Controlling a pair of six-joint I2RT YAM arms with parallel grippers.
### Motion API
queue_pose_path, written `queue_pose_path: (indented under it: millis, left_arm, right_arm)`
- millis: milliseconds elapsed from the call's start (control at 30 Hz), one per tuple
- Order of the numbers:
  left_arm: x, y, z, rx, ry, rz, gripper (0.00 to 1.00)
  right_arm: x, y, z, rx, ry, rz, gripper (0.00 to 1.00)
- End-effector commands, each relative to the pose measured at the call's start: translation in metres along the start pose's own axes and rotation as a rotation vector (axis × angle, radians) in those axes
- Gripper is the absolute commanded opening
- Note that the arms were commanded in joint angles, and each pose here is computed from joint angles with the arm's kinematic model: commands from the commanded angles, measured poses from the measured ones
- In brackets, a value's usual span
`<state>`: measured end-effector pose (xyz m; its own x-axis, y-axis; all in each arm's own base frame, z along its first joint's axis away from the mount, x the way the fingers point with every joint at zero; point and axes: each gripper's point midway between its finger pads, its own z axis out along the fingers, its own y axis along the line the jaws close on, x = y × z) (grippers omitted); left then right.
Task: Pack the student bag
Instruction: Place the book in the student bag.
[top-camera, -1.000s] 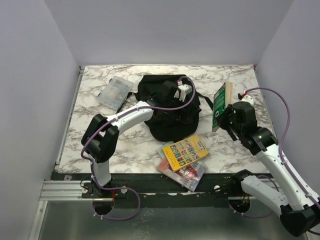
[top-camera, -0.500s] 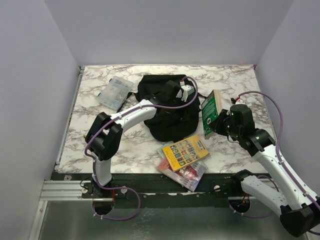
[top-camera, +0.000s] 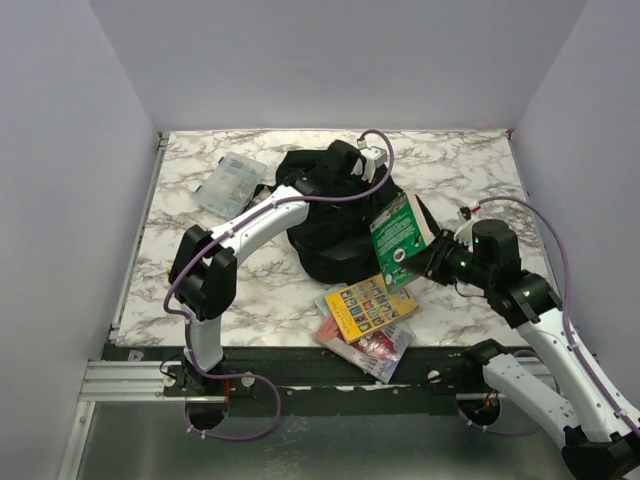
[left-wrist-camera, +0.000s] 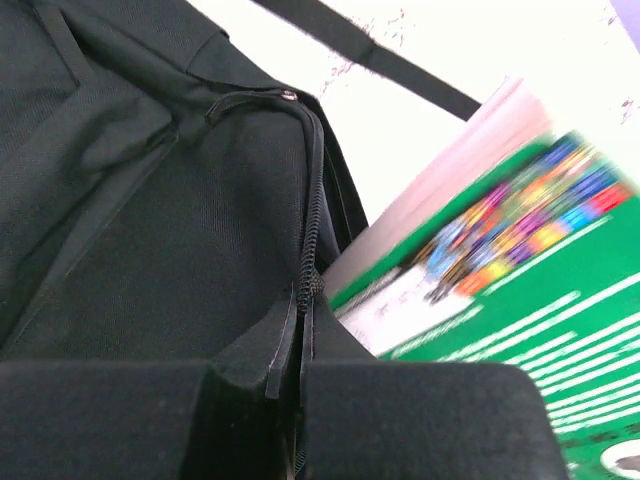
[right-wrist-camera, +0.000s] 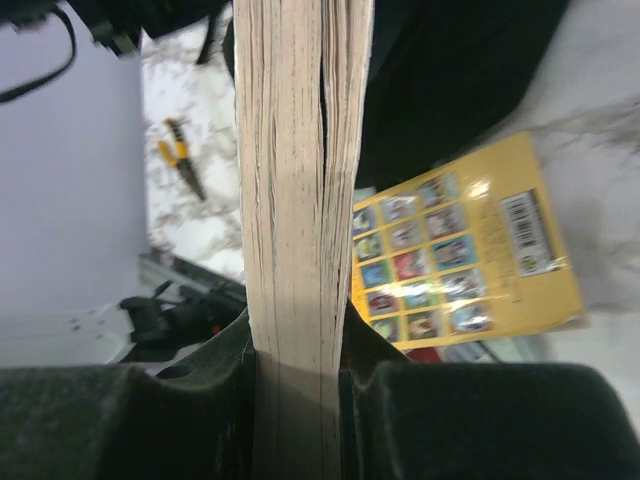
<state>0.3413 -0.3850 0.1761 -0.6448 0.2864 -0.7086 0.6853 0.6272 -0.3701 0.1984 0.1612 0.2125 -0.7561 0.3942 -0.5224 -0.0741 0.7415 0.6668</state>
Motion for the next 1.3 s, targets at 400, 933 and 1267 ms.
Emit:
queue_pose_path:
  millis: [400,933,1267]
  left_arm:
    - [-0.110,-0.086,-0.103,0.193,-0.214,0.112,0.00]
    - [-0.110,-0.086,-0.092,0.200,-0.129,0.050,0.00]
    - [-0.102,-0.075,-0.091,0.128,-0.126,-0.049,0.00]
  right_arm:
    - [0.033,0.023,0.075,-0.363,0.151,0.447,0.00]
    - [-0.052,0.017,0.156,-0.459,-0.167,0.639,0.00]
    - [-0.081,0.013,0.176,-0.460,-0.241,0.642,0.00]
